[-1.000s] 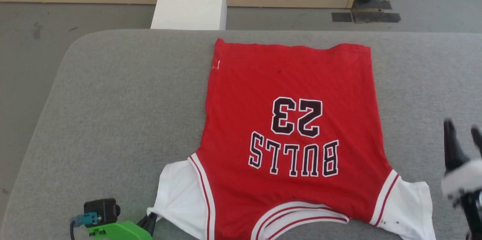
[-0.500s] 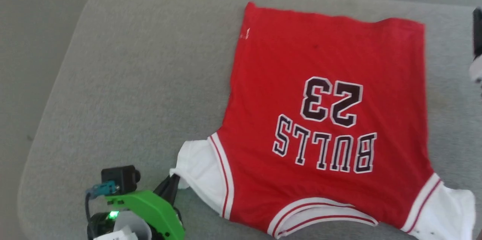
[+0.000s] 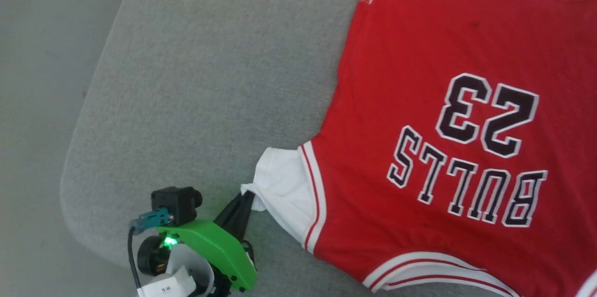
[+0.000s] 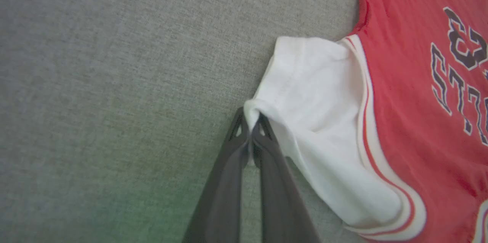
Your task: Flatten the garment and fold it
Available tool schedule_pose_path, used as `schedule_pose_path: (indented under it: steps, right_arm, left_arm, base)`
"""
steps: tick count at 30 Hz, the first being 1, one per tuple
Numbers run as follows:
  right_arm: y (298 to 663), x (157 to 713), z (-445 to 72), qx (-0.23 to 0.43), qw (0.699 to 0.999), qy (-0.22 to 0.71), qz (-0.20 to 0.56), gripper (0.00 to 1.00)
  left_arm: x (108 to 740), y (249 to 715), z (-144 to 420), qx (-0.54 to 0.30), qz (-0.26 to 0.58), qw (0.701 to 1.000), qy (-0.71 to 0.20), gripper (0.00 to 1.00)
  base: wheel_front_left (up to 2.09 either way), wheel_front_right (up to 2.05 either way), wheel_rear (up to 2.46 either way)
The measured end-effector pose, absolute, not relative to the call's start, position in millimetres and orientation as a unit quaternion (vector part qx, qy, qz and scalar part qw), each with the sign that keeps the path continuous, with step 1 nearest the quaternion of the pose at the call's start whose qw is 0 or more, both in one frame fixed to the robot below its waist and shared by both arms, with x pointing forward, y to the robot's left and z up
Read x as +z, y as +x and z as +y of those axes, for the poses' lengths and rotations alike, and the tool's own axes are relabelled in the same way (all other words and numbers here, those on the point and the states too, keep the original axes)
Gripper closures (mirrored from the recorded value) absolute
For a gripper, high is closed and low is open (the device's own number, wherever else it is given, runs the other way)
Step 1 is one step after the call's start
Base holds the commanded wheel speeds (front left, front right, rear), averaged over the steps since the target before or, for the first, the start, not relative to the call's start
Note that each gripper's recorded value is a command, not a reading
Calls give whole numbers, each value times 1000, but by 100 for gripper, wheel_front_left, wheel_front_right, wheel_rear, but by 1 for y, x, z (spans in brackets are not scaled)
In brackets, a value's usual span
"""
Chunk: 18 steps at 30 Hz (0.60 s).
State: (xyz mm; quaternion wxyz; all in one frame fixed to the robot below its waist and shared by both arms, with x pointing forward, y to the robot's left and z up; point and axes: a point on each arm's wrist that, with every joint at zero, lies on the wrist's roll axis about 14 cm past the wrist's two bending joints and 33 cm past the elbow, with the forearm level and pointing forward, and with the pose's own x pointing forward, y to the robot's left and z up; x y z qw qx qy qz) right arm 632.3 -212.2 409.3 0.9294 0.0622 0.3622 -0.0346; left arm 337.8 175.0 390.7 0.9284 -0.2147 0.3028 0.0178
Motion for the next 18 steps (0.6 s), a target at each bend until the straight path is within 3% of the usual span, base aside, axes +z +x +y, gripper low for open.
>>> schedule_pose_path:
  steps: [5,7,10,11,15,18]
  right_arm:
    - [628,376,-202,-43,898,45,436,0]
    - [626,365,-196,-43,885,37,461,51]
    - [627,362,-194,-46,880,27,473,91]
    - [628,363,-193,-47,880,24,472,100]
    - [630,369,-191,-45,892,20,450,100]
    - [633,382,-190,-33,916,15,399,100]
  left_arm:
    - [381,337,180,37,312,924,-217,100]
    - [378,337,183,42,313,923,-218,100]
    - [375,336,187,52,316,922,-216,100]
    - [374,336,188,54,317,922,-215,100]
    - [374,334,191,60,317,922,-214,100]
    - [376,333,192,60,314,923,-213,100]
  base:
    - [0,0,0]
    - [0,0,0]
    - [0,0,0]
    - [0,0,0]
    - [0,0,0]
    - [0,0,0]
